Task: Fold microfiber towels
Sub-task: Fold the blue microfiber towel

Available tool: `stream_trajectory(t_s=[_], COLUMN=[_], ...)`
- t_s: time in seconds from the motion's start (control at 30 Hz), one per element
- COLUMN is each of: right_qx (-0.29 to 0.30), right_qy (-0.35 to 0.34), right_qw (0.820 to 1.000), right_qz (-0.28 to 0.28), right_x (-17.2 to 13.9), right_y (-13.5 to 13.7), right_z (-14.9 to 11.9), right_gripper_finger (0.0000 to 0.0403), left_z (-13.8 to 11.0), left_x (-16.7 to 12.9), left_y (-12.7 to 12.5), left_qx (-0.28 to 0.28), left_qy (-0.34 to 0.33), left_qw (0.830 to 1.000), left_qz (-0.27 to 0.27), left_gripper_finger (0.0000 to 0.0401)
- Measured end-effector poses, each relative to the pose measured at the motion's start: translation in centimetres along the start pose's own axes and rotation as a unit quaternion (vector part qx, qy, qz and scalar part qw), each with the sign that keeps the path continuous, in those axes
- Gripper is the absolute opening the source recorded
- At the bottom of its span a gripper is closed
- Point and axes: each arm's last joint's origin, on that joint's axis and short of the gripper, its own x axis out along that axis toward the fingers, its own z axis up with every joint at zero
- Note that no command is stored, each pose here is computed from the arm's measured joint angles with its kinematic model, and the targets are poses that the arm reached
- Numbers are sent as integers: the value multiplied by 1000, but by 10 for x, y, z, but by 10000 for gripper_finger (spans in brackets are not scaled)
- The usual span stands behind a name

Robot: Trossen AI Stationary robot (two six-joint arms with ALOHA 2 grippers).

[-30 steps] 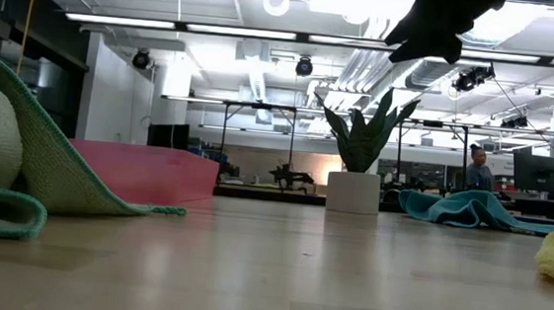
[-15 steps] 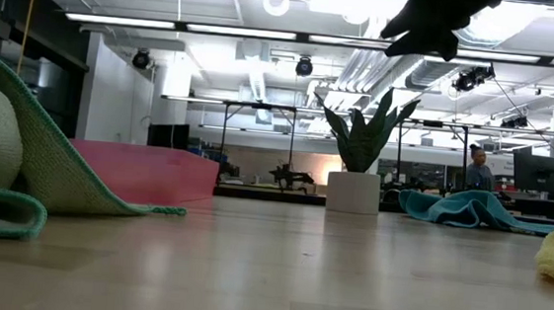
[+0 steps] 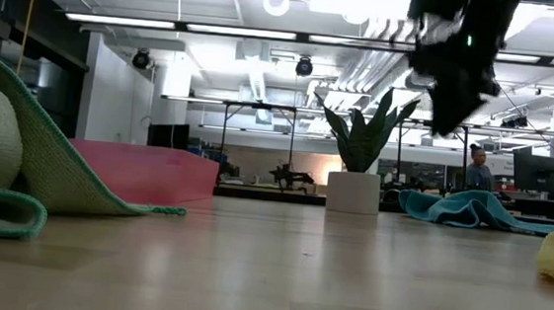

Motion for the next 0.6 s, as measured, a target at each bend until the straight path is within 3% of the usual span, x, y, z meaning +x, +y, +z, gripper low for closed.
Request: stream_trajectory(t_s=[0.2,0.37,0.6], right_qx=[-118,-218,-269], right_qy=[96,151,184], right_qw=[988,963,942], right_qz=[-39,-45,-78], right_x=[49,81,107], right_y=[-2,1,7], right_z=[16,21,21], right_gripper_finger=[185,185,185], left_z=[0,0,0], left_x=[0,0,0], left_y=[0,1,1], left_qx=[1,1,1], left_qy=[-1,-1,-2], left_qw=[1000,1000,1000], left_qz=[8,9,19], left_gripper_finger=[1,1,1])
